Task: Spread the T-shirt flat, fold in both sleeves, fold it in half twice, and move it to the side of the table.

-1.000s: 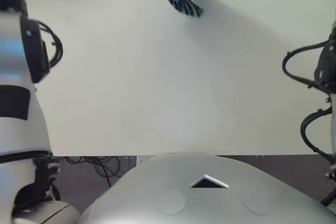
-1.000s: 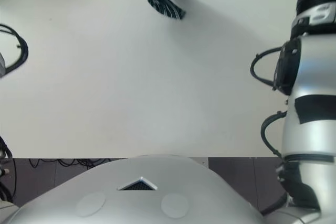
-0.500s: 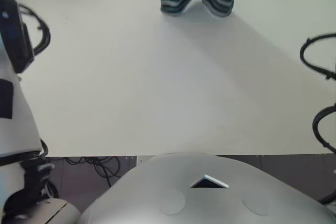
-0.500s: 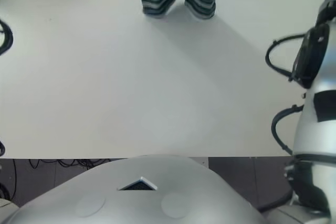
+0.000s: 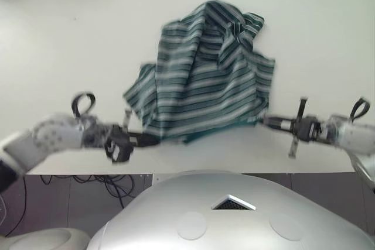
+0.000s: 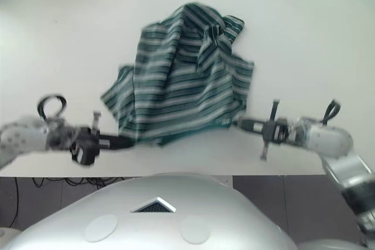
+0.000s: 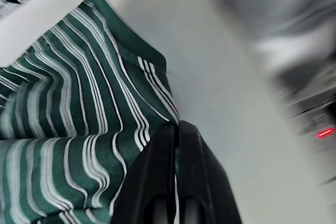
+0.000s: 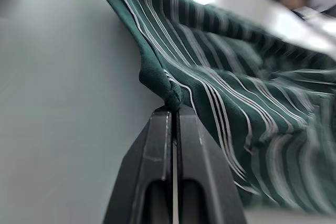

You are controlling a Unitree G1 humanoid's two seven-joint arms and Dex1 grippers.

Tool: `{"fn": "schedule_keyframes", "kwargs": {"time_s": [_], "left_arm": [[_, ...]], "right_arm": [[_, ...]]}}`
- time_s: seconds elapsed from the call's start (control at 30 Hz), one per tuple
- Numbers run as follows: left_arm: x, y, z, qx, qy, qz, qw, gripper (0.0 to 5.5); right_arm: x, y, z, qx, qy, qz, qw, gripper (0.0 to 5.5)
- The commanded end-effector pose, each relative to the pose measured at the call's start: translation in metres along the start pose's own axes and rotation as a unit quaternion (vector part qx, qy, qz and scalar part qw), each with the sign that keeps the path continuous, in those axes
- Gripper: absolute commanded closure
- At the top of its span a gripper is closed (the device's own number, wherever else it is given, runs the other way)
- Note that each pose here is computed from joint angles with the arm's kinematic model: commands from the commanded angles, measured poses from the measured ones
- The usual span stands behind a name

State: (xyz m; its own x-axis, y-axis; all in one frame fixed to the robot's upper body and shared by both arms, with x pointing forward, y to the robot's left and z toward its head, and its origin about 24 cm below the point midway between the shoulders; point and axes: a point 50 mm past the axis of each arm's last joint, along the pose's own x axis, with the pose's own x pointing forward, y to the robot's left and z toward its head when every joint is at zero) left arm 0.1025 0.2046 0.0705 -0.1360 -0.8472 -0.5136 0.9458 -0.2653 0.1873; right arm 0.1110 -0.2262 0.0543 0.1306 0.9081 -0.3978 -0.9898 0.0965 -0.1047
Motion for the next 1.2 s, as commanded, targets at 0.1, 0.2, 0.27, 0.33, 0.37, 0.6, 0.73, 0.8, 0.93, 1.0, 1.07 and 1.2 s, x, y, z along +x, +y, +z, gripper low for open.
{"fn": "schedule_keyframes", "kwargs": {"time_s": [0.1, 0.2, 0.27, 0.33, 0.37, 0.6, 0.73, 0.8, 0.93, 1.0, 1.07, 1.2], "left_arm": [[0.009, -0.038, 0.003, -0.050, 0.088, -0.035, 0.994, 5.50], [0.011, -0.042, 0.001, -0.045, 0.106, -0.030, 0.993, 5.50], [0.012, -0.044, 0.001, -0.043, 0.110, -0.028, 0.993, 5.50], [0.013, -0.045, 0.003, -0.043, 0.106, -0.027, 0.993, 5.50], [0.014, -0.044, 0.004, -0.041, 0.104, -0.025, 0.993, 5.50], [0.014, -0.035, 0.006, -0.055, 0.099, 0.012, 0.993, 5.39], [0.005, -0.027, 0.014, -0.067, 0.105, 0.007, 0.992, 4.83], [0.000, -0.032, 0.026, -0.102, 0.085, -0.035, 0.991, 4.50], [-0.022, -0.001, 0.048, -0.118, -0.008, -0.020, 0.993, 4.30], [-0.035, 0.035, 0.052, -0.085, -0.038, 0.082, 0.992, 4.30], [-0.040, 0.065, 0.043, -0.060, -0.028, 0.180, 0.981, 4.30], [-0.020, 0.119, -0.008, -0.101, 0.057, 0.294, 0.949, 4.30]], "right_arm": [[0.002, 0.049, 0.008, 0.096, 0.053, 0.118, 0.987, 5.49], [0.003, 0.049, 0.009, 0.094, 0.059, 0.104, 0.988, 5.49], [0.003, 0.051, 0.010, 0.096, 0.062, 0.097, 0.989, 5.49], [0.003, 0.051, 0.011, 0.097, 0.061, 0.090, 0.989, 5.49], [0.002, 0.050, 0.011, 0.096, 0.060, 0.087, 0.990, 5.49], [0.001, 0.041, 0.014, 0.113, 0.057, 0.041, 0.991, 5.50], [-0.010, 0.041, 0.023, 0.133, 0.059, 0.067, 0.987, 4.83], [-0.021, 0.042, 0.029, 0.153, 0.063, 0.101, 0.981, 4.48], [-0.049, 0.012, 0.044, 0.150, 0.036, 0.078, 0.985, 3.82], [-0.051, -0.017, 0.051, 0.092, 0.016, 0.024, 0.995, 3.82], [-0.035, -0.048, 0.051, 0.026, 0.001, -0.057, 0.998, 3.82], [0.022, -0.101, 0.039, -0.078, 0.016, -0.163, 0.983, 3.82]]}}
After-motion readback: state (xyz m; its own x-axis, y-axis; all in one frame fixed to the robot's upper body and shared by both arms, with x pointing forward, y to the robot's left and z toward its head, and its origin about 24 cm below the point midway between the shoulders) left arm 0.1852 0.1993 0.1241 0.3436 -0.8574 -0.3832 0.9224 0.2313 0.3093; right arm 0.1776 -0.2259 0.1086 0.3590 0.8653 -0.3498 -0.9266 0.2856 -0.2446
